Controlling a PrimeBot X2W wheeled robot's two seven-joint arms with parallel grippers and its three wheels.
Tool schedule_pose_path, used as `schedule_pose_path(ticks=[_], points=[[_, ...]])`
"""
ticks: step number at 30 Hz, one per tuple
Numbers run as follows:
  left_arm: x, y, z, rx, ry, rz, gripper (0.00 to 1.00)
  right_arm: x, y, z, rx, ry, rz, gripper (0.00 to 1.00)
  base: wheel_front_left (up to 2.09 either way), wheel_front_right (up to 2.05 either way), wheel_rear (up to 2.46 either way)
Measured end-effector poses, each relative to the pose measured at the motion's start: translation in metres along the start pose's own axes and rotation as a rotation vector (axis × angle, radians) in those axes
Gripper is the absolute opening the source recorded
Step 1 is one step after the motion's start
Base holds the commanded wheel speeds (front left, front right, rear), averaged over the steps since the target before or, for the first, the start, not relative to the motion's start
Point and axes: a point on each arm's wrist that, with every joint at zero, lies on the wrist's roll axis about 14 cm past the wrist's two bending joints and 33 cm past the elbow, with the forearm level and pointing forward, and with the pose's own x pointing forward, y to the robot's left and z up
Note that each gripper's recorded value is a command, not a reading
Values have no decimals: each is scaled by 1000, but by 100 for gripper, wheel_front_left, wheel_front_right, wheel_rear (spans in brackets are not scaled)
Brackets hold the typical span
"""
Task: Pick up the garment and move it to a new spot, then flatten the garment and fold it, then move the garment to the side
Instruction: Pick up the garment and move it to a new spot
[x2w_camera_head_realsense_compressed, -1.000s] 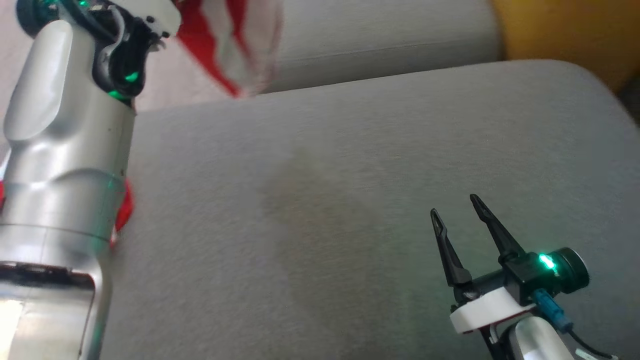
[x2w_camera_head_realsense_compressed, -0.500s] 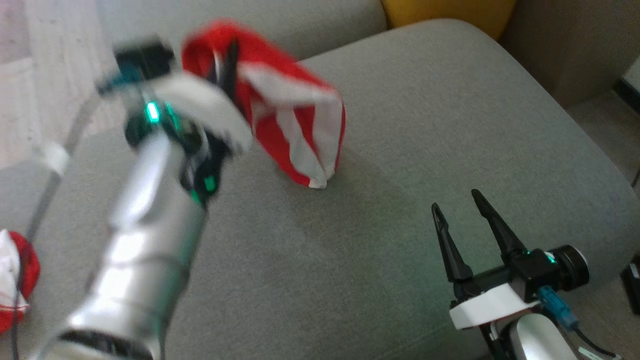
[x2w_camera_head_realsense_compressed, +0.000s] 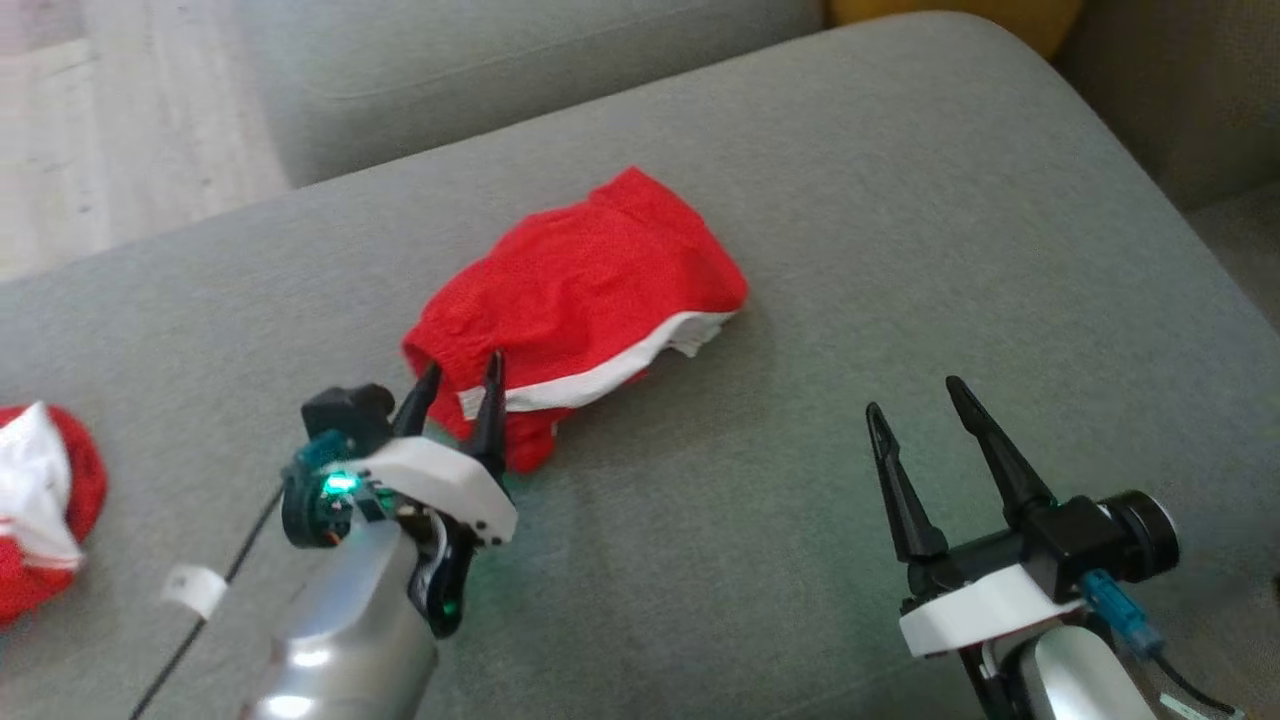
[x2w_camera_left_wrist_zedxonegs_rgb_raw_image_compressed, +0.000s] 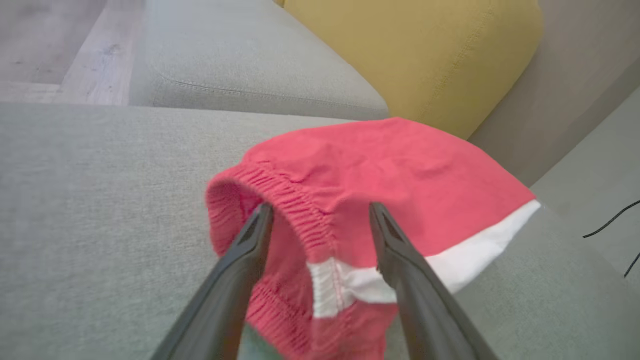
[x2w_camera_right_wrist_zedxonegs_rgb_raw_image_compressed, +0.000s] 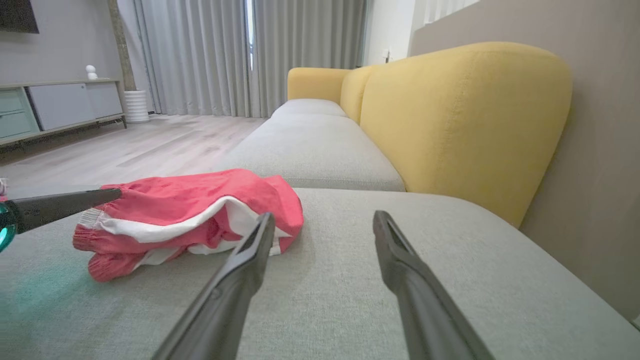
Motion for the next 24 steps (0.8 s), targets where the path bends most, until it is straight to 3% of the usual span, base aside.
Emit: schedule_pose_path(ticks=[6,14,24], points=[[-31,17,5,84,-84,90,100,10,22,7,13,-29,73,100,0,0,0],[-107,43,62,178,-379,313,100,14,54,9,62,-40,170,100,0,0,0],[-216,52,54,210,-536,510,100,7,73,21,81,-79,230,100,0,0,0]])
